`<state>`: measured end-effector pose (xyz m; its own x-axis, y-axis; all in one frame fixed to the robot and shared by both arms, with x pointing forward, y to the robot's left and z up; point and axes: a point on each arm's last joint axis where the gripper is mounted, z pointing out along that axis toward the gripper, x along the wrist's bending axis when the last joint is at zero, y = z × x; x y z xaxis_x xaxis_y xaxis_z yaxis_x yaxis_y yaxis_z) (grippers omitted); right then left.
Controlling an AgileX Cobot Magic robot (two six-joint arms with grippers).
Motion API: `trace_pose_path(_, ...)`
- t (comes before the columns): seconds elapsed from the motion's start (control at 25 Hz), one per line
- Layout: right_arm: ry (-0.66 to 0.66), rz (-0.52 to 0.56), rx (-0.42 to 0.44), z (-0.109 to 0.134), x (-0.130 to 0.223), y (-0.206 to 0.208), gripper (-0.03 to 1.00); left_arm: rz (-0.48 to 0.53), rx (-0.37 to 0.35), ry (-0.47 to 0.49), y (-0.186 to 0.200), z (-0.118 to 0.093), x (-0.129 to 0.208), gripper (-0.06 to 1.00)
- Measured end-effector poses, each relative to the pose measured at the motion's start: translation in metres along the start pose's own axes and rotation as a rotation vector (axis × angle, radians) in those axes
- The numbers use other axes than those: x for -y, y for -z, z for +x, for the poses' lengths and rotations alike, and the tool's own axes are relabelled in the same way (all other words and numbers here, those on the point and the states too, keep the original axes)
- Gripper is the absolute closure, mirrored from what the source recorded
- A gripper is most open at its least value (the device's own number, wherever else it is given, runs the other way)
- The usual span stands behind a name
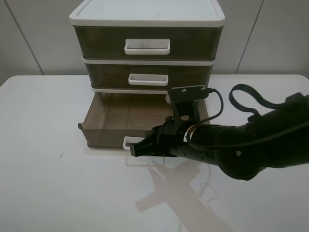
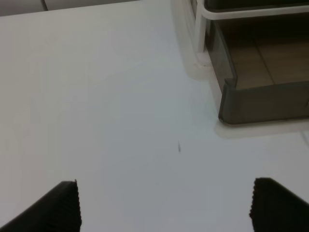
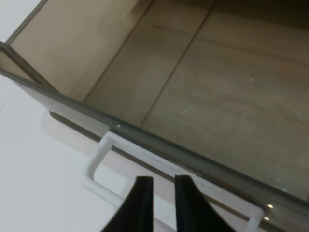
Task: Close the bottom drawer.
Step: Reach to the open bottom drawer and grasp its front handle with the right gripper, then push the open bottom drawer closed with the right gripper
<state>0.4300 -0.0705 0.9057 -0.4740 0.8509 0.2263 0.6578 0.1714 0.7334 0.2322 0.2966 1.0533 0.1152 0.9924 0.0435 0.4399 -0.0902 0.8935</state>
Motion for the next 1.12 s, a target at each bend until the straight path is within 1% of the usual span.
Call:
trace_pose_path(0.56,0.006,0.022,0.013,0.003,0.003,-0.021,0.95,0.0,0.0,0.0,0.0,0.0,0.0,0.23)
trace_pose_path(0.88,0.009,-0.014,0.017,0.002,0.001,-0.024,0.95,0.0,0.0,0.0,0.0,0.0,0.0,0.23)
trace_pose_path(1.12,0.017,-0.021,0.033,-0.001,0.006,-0.031,0.95,0.0,0.0,0.0,0.0,0.0,0.0,0.23)
